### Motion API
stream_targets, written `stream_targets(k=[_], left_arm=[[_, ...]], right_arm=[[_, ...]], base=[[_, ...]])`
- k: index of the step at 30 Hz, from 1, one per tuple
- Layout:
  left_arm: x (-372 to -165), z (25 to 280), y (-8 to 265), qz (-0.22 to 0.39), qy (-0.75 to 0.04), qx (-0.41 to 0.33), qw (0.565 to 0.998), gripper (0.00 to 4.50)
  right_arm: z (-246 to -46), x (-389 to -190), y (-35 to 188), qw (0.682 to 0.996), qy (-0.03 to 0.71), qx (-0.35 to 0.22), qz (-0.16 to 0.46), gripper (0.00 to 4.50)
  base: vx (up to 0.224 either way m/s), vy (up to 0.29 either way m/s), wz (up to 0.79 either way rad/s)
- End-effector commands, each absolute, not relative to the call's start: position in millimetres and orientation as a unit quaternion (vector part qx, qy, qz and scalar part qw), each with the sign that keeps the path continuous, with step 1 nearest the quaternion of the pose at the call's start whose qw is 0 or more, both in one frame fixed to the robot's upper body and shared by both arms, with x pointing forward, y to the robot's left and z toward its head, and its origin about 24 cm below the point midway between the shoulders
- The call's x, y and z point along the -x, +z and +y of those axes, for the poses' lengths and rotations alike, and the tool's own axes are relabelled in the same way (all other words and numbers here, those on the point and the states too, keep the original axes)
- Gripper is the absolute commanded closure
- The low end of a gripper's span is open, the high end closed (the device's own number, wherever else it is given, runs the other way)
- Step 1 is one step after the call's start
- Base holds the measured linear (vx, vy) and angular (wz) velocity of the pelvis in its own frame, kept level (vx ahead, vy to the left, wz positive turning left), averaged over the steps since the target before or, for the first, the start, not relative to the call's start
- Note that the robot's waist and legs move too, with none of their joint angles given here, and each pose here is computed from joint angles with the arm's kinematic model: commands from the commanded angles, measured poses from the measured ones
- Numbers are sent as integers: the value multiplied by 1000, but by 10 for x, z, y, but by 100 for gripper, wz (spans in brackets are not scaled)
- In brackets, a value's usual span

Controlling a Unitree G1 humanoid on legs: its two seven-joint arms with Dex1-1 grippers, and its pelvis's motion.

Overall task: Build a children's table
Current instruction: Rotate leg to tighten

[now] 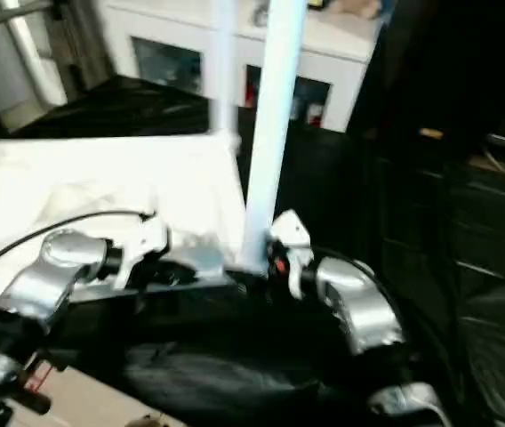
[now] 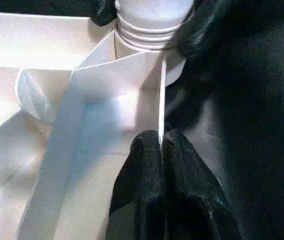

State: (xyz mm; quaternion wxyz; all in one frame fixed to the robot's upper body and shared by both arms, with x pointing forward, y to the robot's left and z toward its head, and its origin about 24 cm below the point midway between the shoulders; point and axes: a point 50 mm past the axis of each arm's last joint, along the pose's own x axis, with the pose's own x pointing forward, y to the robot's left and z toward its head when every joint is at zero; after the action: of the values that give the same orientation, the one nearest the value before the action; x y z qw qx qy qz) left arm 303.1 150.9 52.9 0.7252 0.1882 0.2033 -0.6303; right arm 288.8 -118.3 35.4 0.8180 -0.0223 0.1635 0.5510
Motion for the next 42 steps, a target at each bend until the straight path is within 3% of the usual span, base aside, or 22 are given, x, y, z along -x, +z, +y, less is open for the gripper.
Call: stream_targets(k=[1,13,18,20,23,29,32,34,37,42], left_arm=[[-3004,1269,601,168,-665,-180,705,450],[-2905,1334,593,192,-688,-167,680,450],[-2970,1309,578,181,-658,-181,708,450],[-3065,1280,579,176,-616,-181,747,450],[-3143,1230,579,174,-581,-181,774,450],[-3300,1141,556,177,-499,-183,829,450],[-3299,1099,549,175,-501,-180,828,450],[-3291,1070,548,172,-506,-178,826,450],[-3259,1051,554,168,-527,-180,813,450],[-3170,1091,547,169,-570,-184,783,450]], right_arm=[[-819,-2659,318,730,660,10,177,81],[-815,-2548,318,701,686,0,194,171],[-760,-2626,249,747,637,5,188,185],[-705,-2765,158,808,554,10,197,185],[-675,-2930,83,871,444,1,211,186],[-638,-3082,24,926,310,-8,214,186],[-599,-3107,28,932,300,-1,204,186],[-532,-3088,48,920,335,-24,202,186],[-482,-3056,106,901,387,-51,191,116],[-497,-2965,131,867,469,11,169,107]], base=[[0,0,0],[0,0,0],[0,0,0],[0,0,0],[0,0,0],[0,0,0],[0,0,0],[0,0,0],[0,0,0],[0,0,0]])
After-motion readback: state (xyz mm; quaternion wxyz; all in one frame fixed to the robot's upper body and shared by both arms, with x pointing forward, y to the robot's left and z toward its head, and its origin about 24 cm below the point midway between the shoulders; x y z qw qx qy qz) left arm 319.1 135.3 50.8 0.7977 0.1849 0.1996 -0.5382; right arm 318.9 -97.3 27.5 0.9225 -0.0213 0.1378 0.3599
